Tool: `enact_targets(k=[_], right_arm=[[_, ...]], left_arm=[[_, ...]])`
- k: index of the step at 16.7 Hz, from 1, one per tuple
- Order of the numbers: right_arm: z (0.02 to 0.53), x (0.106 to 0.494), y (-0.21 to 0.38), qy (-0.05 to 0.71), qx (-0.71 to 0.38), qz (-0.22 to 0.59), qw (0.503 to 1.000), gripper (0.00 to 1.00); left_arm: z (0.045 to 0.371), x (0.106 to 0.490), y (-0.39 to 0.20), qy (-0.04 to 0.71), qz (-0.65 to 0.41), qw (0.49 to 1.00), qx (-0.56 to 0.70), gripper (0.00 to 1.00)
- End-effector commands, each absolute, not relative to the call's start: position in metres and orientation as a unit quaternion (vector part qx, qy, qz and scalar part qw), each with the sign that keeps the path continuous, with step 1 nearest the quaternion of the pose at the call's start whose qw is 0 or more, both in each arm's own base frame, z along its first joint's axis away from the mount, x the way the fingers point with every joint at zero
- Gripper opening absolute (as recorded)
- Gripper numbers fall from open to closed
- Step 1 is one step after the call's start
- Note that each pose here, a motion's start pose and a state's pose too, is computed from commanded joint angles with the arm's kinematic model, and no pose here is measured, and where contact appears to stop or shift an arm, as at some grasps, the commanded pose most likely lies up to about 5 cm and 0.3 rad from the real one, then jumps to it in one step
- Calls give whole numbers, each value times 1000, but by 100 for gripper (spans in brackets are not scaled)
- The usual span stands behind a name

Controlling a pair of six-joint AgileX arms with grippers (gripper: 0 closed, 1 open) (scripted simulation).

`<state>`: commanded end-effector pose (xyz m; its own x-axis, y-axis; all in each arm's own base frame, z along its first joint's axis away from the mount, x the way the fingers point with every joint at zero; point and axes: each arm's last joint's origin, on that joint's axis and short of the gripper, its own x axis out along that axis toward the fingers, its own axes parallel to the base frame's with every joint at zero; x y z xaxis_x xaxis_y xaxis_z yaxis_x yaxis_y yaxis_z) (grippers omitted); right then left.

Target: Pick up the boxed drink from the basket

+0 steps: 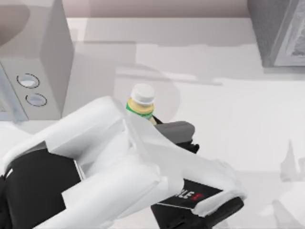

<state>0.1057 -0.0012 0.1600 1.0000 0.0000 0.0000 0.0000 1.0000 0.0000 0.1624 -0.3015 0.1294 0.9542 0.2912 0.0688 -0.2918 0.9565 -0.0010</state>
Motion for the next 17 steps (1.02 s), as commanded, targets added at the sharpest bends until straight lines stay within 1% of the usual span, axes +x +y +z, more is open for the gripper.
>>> enact_targets(k=[5, 17], right_arm=[[160, 106, -1, 0, 0, 0, 1000, 100], [160, 106, -1, 0, 0, 0, 1000, 100]], left_arm=[[130, 163, -301, -34, 148, 988, 5, 0], [130, 163, -301, -34, 148, 988, 5, 90]])
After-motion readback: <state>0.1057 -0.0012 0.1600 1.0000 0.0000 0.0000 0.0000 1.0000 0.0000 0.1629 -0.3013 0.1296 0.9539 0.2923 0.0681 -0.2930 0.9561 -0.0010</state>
